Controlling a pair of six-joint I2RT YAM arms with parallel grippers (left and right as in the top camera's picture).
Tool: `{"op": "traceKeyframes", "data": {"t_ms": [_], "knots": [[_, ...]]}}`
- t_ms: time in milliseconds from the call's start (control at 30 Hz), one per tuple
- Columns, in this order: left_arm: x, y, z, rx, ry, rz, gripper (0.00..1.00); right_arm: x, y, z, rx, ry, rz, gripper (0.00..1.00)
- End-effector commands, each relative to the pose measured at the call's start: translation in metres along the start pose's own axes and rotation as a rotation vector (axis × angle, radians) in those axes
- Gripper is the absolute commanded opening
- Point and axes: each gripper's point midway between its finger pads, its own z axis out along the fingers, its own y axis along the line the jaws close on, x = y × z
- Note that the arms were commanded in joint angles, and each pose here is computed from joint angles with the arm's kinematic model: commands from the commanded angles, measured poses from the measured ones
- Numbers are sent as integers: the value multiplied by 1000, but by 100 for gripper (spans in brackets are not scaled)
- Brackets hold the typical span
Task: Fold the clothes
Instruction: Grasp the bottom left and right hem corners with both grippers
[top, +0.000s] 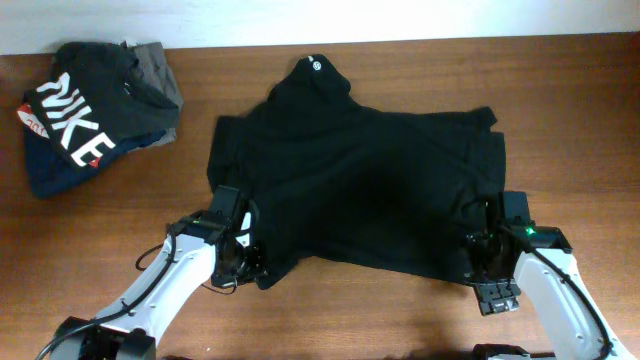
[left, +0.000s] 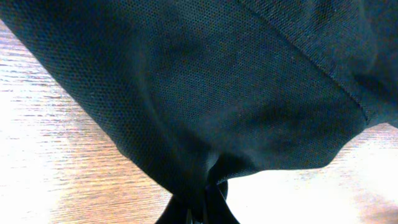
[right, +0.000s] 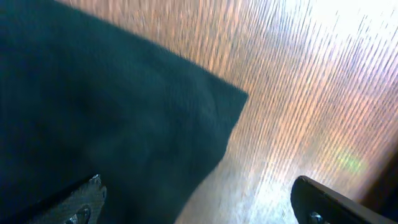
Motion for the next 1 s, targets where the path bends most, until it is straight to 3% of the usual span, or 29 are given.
{"op": "traceKeyframes", "data": {"t_ms": [0,200,433,667,700,833,967], "knots": [[-4,-4,-2,10,-4,-10,1,-12,-5,1,19,-70,48,100],[-4,-4,-2,10,-4,-10,1,-16,-6,11,64,-88,23,97],[-3,-3,-2,8,1,-12,2,-4,-14,39,186,-2,14,94],[-3,-3,-2,8,0,-11,1,-6,-3,45,147,-6,16,93],[-3,-3,-2,8,0,-11,1,-6,-1,45,140,-8,14,89],[-3,-3,-2,8,0,-11,1,-8,7,46,108,-17,15,56],[-2,-3,-2,7,3,-12,1,-9,8,46,105,-21,15,39]]}}
